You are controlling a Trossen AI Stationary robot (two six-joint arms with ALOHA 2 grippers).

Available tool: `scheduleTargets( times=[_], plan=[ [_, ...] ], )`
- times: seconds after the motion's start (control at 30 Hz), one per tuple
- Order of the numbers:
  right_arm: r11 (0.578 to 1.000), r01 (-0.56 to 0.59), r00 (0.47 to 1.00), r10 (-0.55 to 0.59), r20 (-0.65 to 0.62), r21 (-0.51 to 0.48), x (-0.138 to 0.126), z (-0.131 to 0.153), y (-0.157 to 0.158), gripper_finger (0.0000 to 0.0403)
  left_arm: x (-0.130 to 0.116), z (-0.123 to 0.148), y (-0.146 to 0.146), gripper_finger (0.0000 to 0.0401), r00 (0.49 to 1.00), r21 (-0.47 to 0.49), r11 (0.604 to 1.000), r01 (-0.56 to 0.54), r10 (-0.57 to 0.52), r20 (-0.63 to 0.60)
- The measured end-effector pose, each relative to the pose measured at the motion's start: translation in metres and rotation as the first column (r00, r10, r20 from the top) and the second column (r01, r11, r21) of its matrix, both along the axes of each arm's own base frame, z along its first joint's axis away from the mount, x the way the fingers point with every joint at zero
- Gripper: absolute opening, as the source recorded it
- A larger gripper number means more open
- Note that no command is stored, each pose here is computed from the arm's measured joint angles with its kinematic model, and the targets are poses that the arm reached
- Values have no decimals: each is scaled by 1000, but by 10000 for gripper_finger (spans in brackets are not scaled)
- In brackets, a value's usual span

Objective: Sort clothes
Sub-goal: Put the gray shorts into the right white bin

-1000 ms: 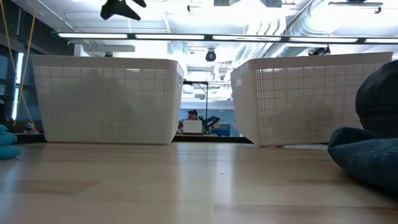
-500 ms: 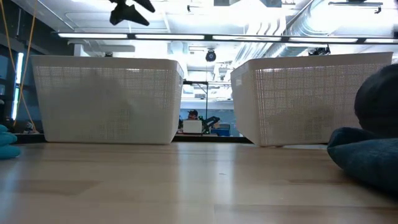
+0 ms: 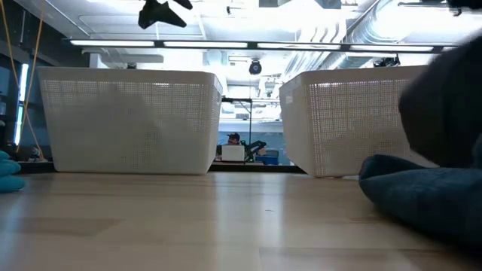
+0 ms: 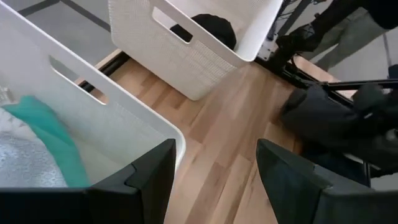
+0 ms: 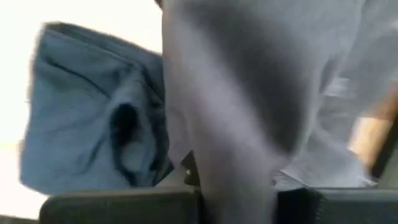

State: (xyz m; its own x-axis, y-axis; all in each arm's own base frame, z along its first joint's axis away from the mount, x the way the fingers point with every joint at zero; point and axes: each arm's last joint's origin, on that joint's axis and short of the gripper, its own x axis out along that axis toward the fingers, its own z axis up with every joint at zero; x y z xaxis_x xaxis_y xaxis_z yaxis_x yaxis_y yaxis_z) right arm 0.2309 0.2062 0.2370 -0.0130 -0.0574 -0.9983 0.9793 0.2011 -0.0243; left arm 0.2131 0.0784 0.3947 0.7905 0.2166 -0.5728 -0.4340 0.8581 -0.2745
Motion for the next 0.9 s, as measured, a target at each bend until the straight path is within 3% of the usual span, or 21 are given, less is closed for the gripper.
scheduleTargets(
  times=[0.17,0.3,0.4,0.5,0.67,0.73,0.9],
  plan=[
    [996,-24,1000,26,14,-88,1,66,-9,13,1,1,-1,211,1000,4,1000,3,-3,9],
    [979,-99,955,144,258,-179,15,108,-21,9,2,3,0,211,999,12,1000,3,-4,32],
    [927,-83,863,250,439,-366,29,144,-36,14,3,4,-1,211,999,9,1000,3,-4,49],
    [826,-29,790,364,494,-562,33,182,-59,12,4,4,-3,211,999,-3,1000,7,-6,54],
    [646,-22,784,485,388,-763,30,235,-112,5,7,4,-11,211,998,-15,999,35,-34,57],
    [605,-69,800,508,318,-793,28,249,-139,5,8,4,-14,211,997,-25,999,45,-43,60],
    [554,-132,868,465,174,-822,8,270,-214,5,10,4,-23,211,996,-53,996,66,-63,66]
  ],
)
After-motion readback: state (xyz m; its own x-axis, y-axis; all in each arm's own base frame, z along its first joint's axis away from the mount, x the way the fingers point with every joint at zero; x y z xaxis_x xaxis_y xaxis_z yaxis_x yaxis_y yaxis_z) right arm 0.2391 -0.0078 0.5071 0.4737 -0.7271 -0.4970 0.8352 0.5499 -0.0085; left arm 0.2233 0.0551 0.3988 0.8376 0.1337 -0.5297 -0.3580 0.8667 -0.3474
